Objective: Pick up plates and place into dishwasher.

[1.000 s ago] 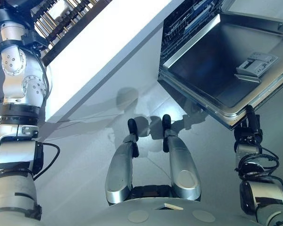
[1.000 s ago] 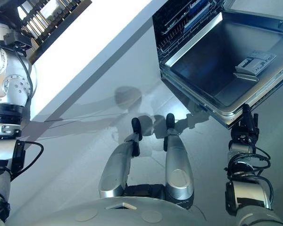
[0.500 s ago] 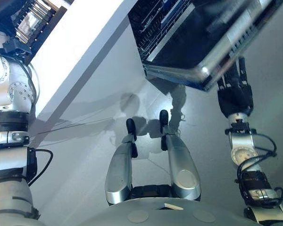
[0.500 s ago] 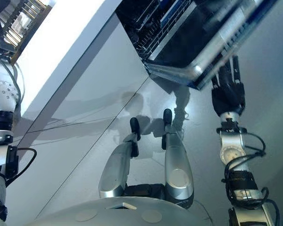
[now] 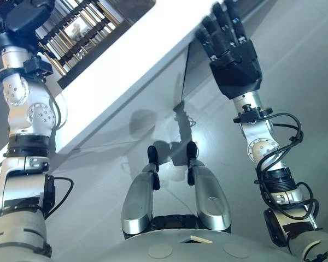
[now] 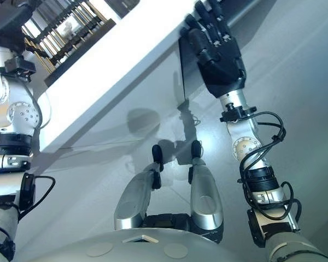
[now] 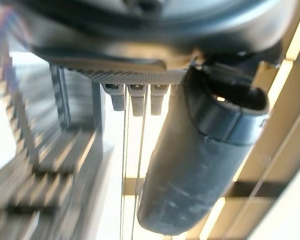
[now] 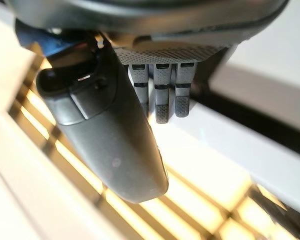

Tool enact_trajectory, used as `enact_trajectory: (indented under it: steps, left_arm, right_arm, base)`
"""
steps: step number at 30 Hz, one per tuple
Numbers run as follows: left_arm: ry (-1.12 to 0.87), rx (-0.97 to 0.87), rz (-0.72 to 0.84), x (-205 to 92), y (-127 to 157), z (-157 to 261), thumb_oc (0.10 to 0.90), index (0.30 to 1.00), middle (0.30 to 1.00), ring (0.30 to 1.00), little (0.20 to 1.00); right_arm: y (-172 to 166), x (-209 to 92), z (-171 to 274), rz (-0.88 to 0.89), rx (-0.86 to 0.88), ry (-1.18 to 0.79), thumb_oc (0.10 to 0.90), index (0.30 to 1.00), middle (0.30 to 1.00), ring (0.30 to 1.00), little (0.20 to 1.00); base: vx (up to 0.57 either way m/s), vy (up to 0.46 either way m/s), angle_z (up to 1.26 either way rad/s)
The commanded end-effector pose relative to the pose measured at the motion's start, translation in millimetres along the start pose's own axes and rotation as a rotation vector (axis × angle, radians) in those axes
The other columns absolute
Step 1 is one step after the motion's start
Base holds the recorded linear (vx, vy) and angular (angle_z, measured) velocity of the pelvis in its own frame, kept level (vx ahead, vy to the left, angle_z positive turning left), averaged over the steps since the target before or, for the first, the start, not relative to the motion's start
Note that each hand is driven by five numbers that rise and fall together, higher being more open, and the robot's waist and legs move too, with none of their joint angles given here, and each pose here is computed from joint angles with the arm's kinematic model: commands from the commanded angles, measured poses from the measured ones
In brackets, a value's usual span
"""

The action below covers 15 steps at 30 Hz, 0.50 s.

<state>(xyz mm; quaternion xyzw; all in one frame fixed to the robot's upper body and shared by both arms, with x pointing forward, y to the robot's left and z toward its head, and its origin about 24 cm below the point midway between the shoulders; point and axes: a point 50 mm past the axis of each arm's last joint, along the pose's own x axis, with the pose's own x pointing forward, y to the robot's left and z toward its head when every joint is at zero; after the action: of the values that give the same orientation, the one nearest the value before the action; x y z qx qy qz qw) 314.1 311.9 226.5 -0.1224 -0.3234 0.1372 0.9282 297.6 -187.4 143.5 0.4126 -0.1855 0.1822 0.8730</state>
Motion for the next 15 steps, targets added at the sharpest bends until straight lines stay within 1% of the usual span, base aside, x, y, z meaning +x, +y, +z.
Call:
enact_trajectory:
  steps: [1, 4, 6, 8, 12, 15]
  left_arm:
    - [-0.106, 0.035, -0.022, -26.6, 10.9, 7.5, 0.8, 0.9, 0.9, 0.9, 0.9]
    - [-0.068, 0.056, -0.03, -43.9, 11.4, -0.9, 0.8, 0.9, 0.9, 0.9, 0.9]
    - [-0.032, 0.057, -0.026, -51.6, 13.8, -5.9, 0.8, 0.9, 0.9, 0.9, 0.9]
    - [0.016, 0.031, -0.017, -61.0, 15.4, -14.4, 0.8, 0.9, 0.9, 0.9, 0.9]
    - [0.072, 0.014, -0.015, -72.6, 13.6, -27.8, 0.8, 0.9, 0.9, 0.9, 0.9]
    - [0.094, 0.008, -0.005, -78.3, 13.1, -33.8, 0.8, 0.9, 0.9, 0.9, 0.9]
  right_arm:
    - [-12.4, -23.6, 11.7, -0.092, -0.055, -0.165, 0.8, 0.9, 0.9, 0.9, 0.9]
    - [-36.9, -56.0, 17.6, -0.288, -0.319, -0.197, 0.8, 0.9, 0.9, 0.9, 0.9]
    - [-41.3, -70.1, 23.7, -0.355, -0.525, -0.227, 0.8, 0.9, 0.9, 0.9, 0.9]
    - [-45.5, -80.5, 26.8, -0.427, -0.667, -0.24, 0.8, 0.9, 0.9, 0.9, 0.9]
    - [-57.4, -95.8, 27.8, -0.547, -0.86, -0.235, 0.8, 0.9, 0.9, 0.9, 0.9]
    - [-70.7, -109.6, 28.1, -0.648, -0.922, -0.206, 0.8, 0.9, 0.9, 0.9, 0.9]
  base:
    - [0.06, 0.02, -0.05]
    - [0.04, 0.007, -0.02]
    - [0.02, -0.003, -0.05]
    - [0.02, -0.007, -0.08]
    - [0.02, -0.012, -0.11]
    - [-0.01, -0.016, -0.09]
